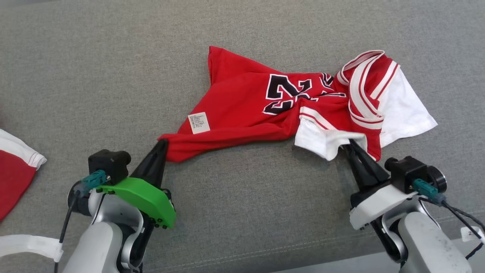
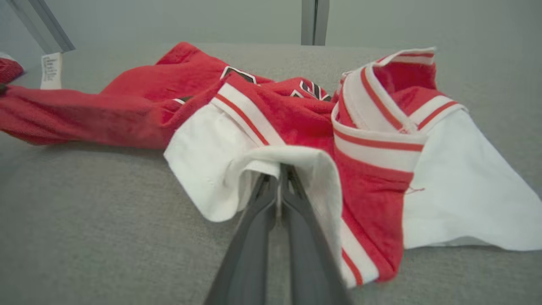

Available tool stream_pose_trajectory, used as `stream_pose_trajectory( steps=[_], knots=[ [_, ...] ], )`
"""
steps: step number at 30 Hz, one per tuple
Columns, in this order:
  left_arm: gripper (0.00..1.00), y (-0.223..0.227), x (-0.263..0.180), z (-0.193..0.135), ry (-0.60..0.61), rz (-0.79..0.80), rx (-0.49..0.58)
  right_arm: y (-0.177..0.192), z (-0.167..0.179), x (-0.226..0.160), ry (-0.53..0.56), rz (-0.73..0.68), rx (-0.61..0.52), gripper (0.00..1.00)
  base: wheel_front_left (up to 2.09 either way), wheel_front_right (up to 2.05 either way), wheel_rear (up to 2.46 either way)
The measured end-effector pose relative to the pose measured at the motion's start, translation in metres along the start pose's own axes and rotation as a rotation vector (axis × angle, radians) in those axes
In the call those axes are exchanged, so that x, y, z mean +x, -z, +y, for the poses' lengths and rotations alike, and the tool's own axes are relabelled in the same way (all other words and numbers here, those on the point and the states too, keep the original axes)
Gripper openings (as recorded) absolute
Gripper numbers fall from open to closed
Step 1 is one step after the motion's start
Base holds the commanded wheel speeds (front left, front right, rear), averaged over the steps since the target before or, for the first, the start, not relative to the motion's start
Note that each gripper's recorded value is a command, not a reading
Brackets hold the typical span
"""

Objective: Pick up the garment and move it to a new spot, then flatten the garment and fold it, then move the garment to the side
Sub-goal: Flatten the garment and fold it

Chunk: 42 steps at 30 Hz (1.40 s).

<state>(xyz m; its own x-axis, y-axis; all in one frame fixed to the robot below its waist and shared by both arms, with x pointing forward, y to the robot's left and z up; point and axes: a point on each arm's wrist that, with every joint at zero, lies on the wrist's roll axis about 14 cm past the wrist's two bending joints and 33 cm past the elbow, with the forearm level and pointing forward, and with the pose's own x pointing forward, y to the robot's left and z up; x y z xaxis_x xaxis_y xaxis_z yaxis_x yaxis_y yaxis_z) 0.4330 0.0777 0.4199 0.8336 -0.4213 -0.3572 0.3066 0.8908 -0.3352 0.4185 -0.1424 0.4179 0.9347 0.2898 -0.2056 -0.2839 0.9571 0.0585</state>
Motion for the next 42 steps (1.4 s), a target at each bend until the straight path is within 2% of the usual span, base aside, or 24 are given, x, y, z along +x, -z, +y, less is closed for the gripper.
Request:
stream_pose_trajectory(
  steps=[7, 17, 18, 26, 32, 36, 42],
  knots=[
    [0.00, -0.061, -0.003, -0.004, 0.001, -0.195, 0.100, -0.095, -0.016, 0.003, 0.032, -0.305, -0.018, 0.00, 0.00, 0.00, 0.00],
    [0.00, -0.182, -0.016, -0.022, 0.014, -0.519, 0.275, -0.250, -0.034, -0.001, 0.048, -0.690, -0.213, 0.00, 0.00, 0.00, 0.00],
    [0.00, -0.210, -0.023, -0.030, 0.021, -0.593, 0.303, -0.280, -0.035, -0.006, 0.049, -0.753, -0.249, 0.00, 0.00, 0.00, 0.00],
    [0.00, -0.312, -0.066, -0.057, 0.022, -0.843, 0.423, -0.378, -0.027, -0.028, 0.033, -0.942, -0.320, 0.00, 0.00, 0.00, 0.00],
    [0.00, -0.356, -0.095, -0.077, 0.025, -0.927, 0.501, -0.427, -0.018, -0.049, 0.020, -1.027, -0.353, 0.00, 0.00, 0.00, 0.00],
    [0.00, -0.366, -0.102, -0.082, 0.020, -0.921, 0.521, -0.439, -0.012, -0.051, 0.003, -1.025, -0.360, 0.00, 0.00, 0.00, 0.00],
    [0.00, -0.350, -0.060, -0.074, 0.046, -0.737, 0.475, -0.424, -0.009, -0.010, -0.039, -0.863, -0.316, 0.00, 0.00, 0.00, 0.00]
  ],
)
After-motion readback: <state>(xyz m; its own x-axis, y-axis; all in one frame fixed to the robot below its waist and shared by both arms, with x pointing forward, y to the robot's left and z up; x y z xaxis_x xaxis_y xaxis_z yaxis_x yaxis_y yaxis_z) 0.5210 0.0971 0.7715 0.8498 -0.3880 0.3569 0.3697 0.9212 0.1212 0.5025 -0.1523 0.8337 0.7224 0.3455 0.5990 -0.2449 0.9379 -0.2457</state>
